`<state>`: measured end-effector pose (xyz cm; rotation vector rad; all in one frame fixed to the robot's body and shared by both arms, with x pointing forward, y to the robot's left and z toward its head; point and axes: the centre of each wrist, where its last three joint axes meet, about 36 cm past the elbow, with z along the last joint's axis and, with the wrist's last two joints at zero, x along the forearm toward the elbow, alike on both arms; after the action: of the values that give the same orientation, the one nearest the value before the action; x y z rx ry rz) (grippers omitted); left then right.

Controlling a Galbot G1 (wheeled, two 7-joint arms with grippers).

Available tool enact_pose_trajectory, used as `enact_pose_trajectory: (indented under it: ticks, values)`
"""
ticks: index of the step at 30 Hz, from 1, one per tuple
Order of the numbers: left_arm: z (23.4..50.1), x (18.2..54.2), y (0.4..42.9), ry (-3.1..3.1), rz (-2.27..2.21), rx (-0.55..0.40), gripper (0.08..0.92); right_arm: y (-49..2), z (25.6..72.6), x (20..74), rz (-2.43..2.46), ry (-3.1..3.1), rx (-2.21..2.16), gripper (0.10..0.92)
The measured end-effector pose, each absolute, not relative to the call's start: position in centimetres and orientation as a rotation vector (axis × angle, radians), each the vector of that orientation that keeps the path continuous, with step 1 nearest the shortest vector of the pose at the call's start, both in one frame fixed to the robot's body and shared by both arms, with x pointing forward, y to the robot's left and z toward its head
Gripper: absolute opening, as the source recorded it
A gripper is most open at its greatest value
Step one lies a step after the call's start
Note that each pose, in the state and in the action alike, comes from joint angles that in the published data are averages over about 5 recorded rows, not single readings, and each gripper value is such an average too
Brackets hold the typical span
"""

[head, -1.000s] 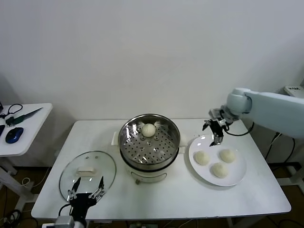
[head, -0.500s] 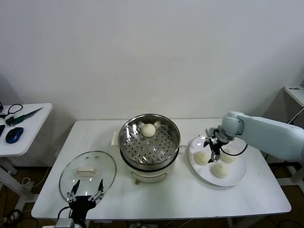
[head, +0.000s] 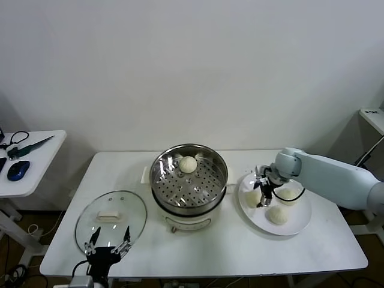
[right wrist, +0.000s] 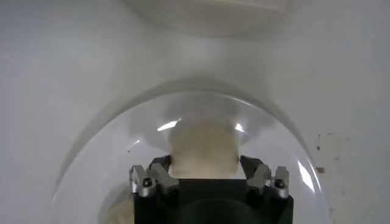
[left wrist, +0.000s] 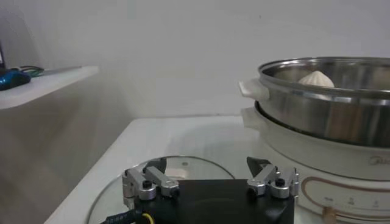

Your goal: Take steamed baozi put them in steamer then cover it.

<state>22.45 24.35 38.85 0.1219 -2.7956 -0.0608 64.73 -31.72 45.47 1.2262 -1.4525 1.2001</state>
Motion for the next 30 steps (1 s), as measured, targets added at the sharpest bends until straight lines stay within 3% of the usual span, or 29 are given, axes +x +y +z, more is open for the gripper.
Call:
enact_pose_trajectory:
  ticks: [9, 17, 24, 30]
  values:
    - [39.2, 22.3, 24.1, -2.799, -0.063, 0.118, 0.823, -31.9, 48.2, 65.1, 1.177, -1.468, 1.249, 0.652]
    - [39.6, 22.2, 24.1, -2.798, -0.071, 0.112, 0.823, -30.0, 58.7, 67.3, 1.261, -1.475, 1.292, 0.648]
    - [40.1, 22.1, 24.1, -2.802, -0.075, 0.095, 0.823, -23.6, 69.9, 67.1, 1.353, -1.52, 1.376, 0.651]
    - [40.5, 22.2, 23.9, -2.81, -0.07, 0.088, 0.823, -15.3, 73.8, 65.3, 1.419, -1.516, 1.469, 0.653]
